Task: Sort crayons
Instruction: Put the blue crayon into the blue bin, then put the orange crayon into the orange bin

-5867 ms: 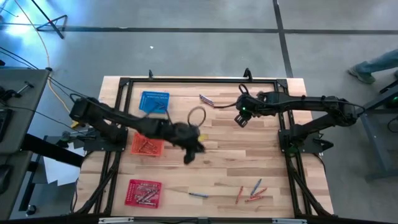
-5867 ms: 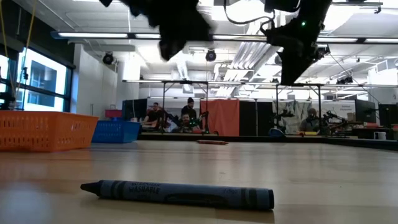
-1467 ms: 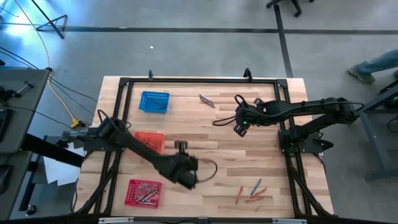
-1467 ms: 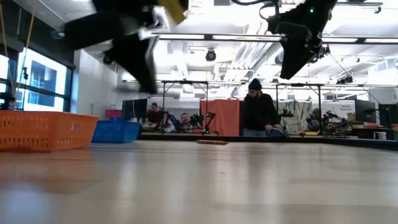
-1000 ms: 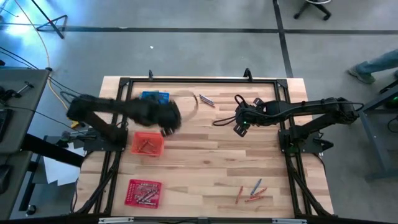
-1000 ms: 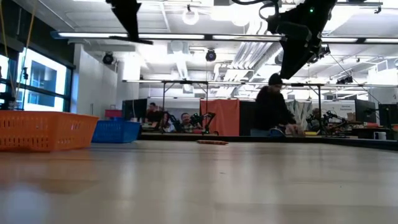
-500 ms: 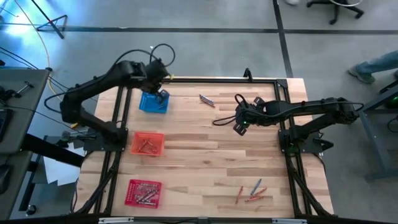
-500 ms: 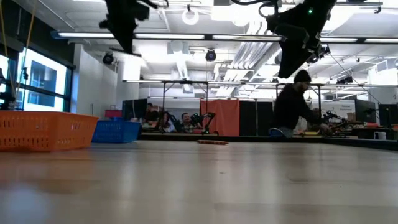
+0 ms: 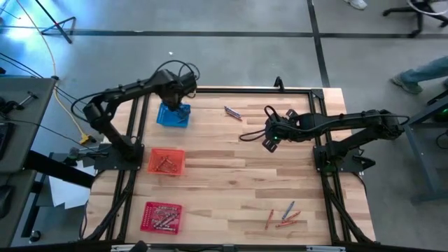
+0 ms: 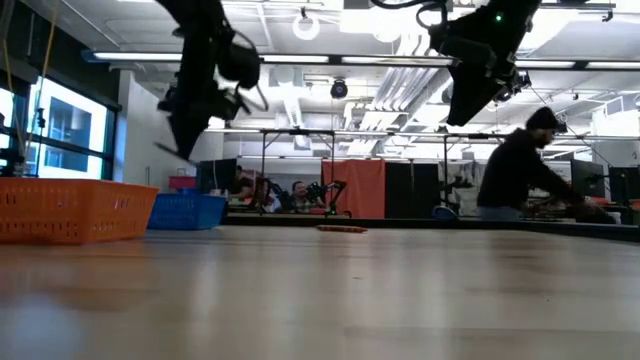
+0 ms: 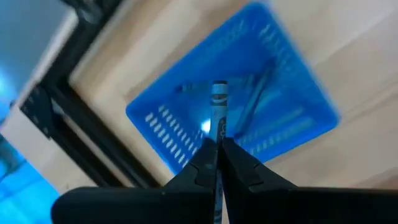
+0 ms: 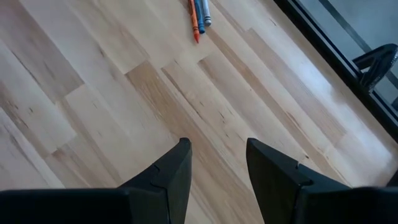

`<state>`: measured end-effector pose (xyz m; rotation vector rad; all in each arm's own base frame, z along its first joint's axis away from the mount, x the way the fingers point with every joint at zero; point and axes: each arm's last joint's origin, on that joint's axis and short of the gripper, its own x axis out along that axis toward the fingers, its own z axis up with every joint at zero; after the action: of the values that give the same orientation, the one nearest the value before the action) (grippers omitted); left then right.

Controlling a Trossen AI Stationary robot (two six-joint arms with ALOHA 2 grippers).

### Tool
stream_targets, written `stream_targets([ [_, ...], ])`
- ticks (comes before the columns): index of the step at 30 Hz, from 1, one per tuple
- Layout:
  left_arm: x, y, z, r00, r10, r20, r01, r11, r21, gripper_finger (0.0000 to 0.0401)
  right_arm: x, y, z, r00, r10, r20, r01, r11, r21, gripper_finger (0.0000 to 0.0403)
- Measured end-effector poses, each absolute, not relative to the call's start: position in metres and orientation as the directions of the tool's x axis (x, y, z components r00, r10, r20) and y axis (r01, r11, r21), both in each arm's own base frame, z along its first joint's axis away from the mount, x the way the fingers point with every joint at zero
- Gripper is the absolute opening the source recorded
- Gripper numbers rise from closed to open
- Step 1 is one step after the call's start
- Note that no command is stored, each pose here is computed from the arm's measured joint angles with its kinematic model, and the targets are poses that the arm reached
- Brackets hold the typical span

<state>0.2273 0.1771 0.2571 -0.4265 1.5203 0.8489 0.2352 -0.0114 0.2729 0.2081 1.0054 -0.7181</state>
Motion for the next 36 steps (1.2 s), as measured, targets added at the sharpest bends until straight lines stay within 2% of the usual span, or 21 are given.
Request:
stream_targets([
  [5,0.217,0.174,0.230,-0.203,0.161,-0.966,-0.704,0.662,0.258,0.0000,0.234,-0.011,0.272,0.318,-0.448,-0.836,0.626,0.761,-0.171,0.0149],
  [9,0.217,0.170,0.215,-0.168,0.112,-0.979,-0.700,0.686,0.199,0.0000,0.234,-0.011,0.272,0.318,-0.448,-0.835,0.624,0.762,-0.171,0.0149],
  [12,0.218,0.167,0.207,-0.165,0.127,-0.978,-0.680,0.704,0.206,0.0000,0.234,-0.011,0.272,0.318,-0.448,-0.835,0.624,0.762,-0.171,0.0149],
  [16,0.219,0.170,0.205,-0.167,0.184,-0.969,-0.673,0.697,0.248,0.0008,0.234,-0.011,0.272,0.318,-0.448,-0.836,0.624,0.762,-0.171,0.0149],
  [32,0.222,0.173,0.205,-0.132,0.216,-0.967,-0.685,0.685,0.247,0.0089,0.234,-0.011,0.272,0.319,-0.445,-0.837,0.625,0.762,-0.167,0.0149],
  [36,0.228,0.169,0.207,-0.080,0.208,-0.975,-0.701,0.684,0.203,0.0093,0.233,-0.011,0.272,0.310,-0.445,-0.840,0.623,0.762,-0.174,0.0149],
])
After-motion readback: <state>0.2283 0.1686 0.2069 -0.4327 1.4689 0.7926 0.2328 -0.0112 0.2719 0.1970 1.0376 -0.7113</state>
